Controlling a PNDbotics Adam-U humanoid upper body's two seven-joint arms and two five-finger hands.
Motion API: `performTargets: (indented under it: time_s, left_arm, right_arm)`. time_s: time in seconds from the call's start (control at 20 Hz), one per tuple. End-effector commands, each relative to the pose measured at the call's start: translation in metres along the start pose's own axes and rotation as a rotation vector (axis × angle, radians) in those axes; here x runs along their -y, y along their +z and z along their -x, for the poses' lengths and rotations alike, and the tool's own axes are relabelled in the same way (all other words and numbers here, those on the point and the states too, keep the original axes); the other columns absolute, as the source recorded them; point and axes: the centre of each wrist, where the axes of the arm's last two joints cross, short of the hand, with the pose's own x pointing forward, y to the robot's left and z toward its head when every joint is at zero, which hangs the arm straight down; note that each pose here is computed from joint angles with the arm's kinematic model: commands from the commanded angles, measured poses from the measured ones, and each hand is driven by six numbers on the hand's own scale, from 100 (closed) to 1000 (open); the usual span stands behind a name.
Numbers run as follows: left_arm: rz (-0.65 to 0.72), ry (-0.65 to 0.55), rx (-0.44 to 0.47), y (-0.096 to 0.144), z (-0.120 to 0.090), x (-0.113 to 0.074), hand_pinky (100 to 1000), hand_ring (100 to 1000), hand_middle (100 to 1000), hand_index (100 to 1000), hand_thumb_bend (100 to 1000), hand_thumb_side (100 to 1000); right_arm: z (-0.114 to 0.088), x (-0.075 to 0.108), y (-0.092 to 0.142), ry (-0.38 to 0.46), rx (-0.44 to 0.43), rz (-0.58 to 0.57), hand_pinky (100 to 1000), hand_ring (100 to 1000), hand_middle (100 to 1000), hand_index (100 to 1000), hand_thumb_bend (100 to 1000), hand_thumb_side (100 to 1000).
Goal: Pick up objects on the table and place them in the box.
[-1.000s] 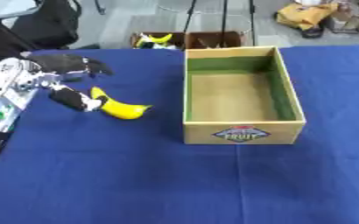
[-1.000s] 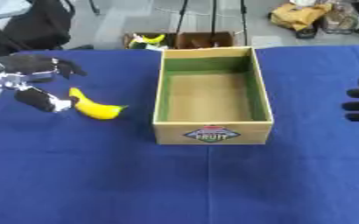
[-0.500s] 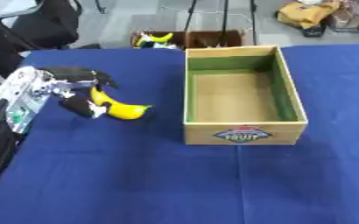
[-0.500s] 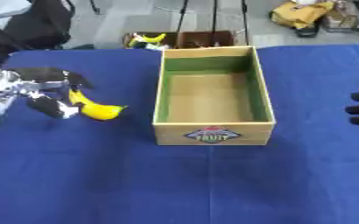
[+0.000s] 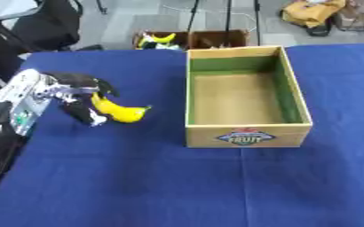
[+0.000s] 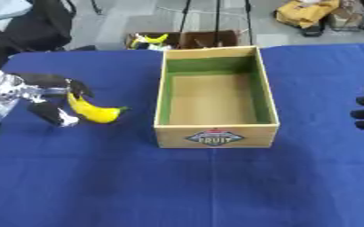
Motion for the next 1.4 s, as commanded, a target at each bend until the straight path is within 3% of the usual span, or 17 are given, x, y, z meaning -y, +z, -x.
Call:
performTargets:
  time_s: [0.05,0.7,1.4]
  left_arm:
    - [-0.018,-0.041,-0.009,0.007,0.004,-0.009,762,934,913,950,225,604]
    - [-0.059,-0.049,0.029,0.004,0.001,-0.008,705,900,884,926,244,624]
    - [-0.036,-0.042,0.02,-0.005,0.003,0.004,624,851,853,901,110,554]
  right_arm:
    - [-0.007,0.003,-0.003,0.01,0.03,-0.003,686,698,717,868,100,1000]
    - [-0.006,0.005,-0.001,0.012,0.017,-0.005,687,698,717,869,100,1000]
    - [-0.007,0.006,-0.004,0.009,0.027,0.004,690,699,717,869,100,1000]
